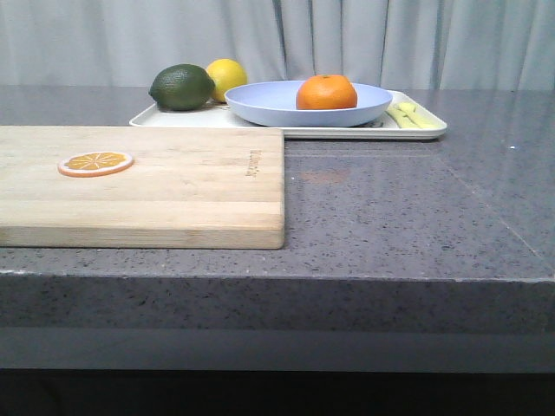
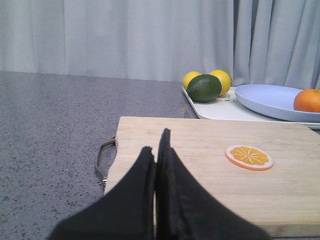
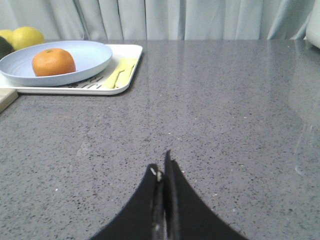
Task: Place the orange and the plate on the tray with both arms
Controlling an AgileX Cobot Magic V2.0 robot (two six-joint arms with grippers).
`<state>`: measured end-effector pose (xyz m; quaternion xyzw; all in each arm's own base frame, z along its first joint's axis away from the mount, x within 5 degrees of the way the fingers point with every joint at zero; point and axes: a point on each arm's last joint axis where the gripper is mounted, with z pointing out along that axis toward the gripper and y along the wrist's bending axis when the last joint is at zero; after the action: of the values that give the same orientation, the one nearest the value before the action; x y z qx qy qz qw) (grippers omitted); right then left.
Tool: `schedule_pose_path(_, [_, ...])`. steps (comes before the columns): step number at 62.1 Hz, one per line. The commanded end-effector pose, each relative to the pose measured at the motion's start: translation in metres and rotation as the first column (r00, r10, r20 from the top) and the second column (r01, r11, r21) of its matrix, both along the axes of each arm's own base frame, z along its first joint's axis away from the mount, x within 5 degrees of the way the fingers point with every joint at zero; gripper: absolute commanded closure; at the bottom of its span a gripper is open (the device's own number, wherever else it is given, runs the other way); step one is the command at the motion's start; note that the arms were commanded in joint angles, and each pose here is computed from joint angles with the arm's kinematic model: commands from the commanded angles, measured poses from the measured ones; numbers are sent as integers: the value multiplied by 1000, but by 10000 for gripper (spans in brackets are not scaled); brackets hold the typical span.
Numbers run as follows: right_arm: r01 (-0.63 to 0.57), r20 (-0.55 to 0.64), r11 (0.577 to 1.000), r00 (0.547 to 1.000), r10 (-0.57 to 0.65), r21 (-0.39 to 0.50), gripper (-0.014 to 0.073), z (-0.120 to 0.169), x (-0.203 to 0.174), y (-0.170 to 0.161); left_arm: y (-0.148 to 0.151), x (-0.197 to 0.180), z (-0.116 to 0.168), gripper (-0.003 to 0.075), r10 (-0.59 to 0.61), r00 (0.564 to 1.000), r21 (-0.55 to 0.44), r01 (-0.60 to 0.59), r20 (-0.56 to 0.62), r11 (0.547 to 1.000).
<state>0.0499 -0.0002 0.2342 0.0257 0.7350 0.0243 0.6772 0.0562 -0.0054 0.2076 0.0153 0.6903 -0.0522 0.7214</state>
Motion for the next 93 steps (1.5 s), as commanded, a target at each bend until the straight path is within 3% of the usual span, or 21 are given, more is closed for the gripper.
schedule_pose_path(1, [3,174,1000,985,-3,-2,709,6,0,0,1,-1,0,740,6,997,-23,-4,79,1000])
schedule_pose_path(15, [1,229,1000,973,1,-8,709,-18,3,0,1,-1,0,740,6,997,-23,-4,79,1000])
schedule_pose_path(30, [12,247,994,969,15,-105,709,-15,3,1,1,-1,0,740,6,997,-23,-4,79,1000])
schedule_pose_path(59, [11,251,995,968,15,-103,709,-15,3,1,1,-1,0,740,6,997,-23,-4,79,1000])
schedule_pose_path(67, [5,251,999,968,7,-48,709,-15,3,1,1,-1,0,740,6,997,-23,-4,79,1000])
schedule_pose_path(93, [2,252,1000,968,3,-21,709,-15,3,0,1,-1,0,740,6,997,-23,-4,79,1000])
